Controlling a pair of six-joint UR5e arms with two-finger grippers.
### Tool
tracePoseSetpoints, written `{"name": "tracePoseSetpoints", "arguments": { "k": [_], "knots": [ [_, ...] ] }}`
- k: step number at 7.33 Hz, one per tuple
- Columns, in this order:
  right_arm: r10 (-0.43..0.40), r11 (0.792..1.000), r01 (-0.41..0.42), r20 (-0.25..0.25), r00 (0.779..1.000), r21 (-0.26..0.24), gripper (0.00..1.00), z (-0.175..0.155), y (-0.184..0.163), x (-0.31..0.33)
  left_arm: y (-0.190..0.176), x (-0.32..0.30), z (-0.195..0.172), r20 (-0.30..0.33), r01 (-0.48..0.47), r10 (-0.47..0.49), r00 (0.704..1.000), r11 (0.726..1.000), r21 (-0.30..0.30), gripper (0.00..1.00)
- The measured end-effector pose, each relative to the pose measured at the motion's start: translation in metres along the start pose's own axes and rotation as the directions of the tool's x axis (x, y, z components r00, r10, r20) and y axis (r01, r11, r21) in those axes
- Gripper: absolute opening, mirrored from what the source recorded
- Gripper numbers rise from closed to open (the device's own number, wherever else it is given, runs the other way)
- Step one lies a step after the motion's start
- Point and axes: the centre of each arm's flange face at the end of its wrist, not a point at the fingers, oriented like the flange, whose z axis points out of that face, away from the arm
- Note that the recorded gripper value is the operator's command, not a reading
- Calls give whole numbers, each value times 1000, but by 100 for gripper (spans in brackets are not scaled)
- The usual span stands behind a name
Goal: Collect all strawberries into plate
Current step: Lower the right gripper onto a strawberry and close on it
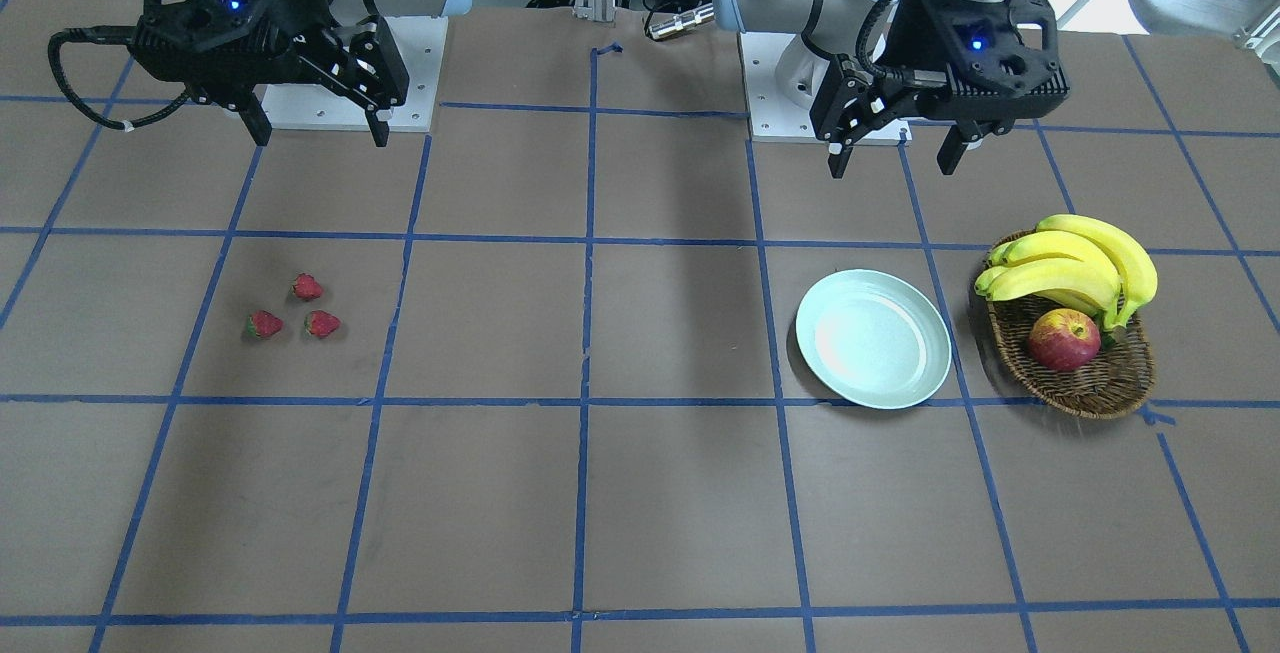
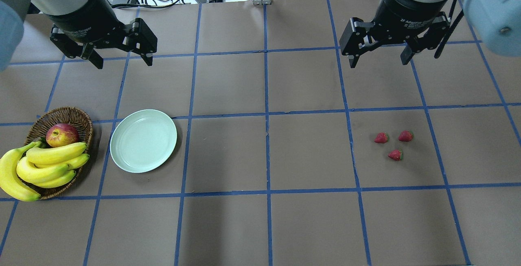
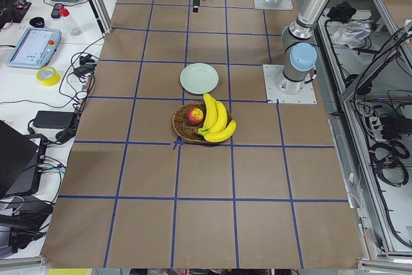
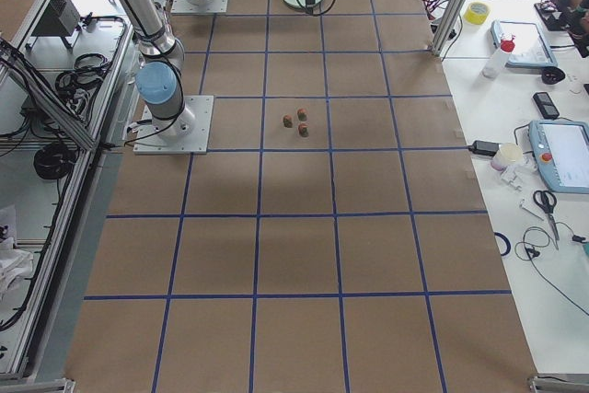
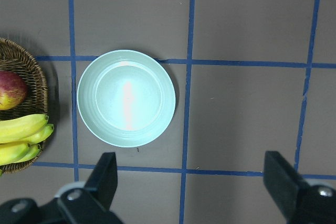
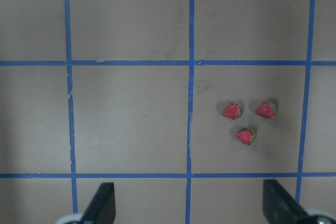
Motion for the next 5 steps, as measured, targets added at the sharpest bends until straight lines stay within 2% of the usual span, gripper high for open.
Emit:
{"name": "tracePoseSetpoints", "arguments": {
  "k": [1,3,4,5],
  "knots": [
    [3,999,-4,-7,1000,-52,96,20,-2,4,0,0,0,0,0,0,1000,1000,0,100],
    [21,992,-22,-8,1000,-128,91,86,-18,29,0,0,0,0,0,0,1000,1000,0,100],
    [-6,989,6,2,1000,-146,92,130,-24,51,0,0,0,0,0,0,1000,1000,0,100],
    [-27,991,28,11,1000,-131,93,175,-23,72,0,0,0,0,0,0,1000,1000,0,100]
  ]
}}
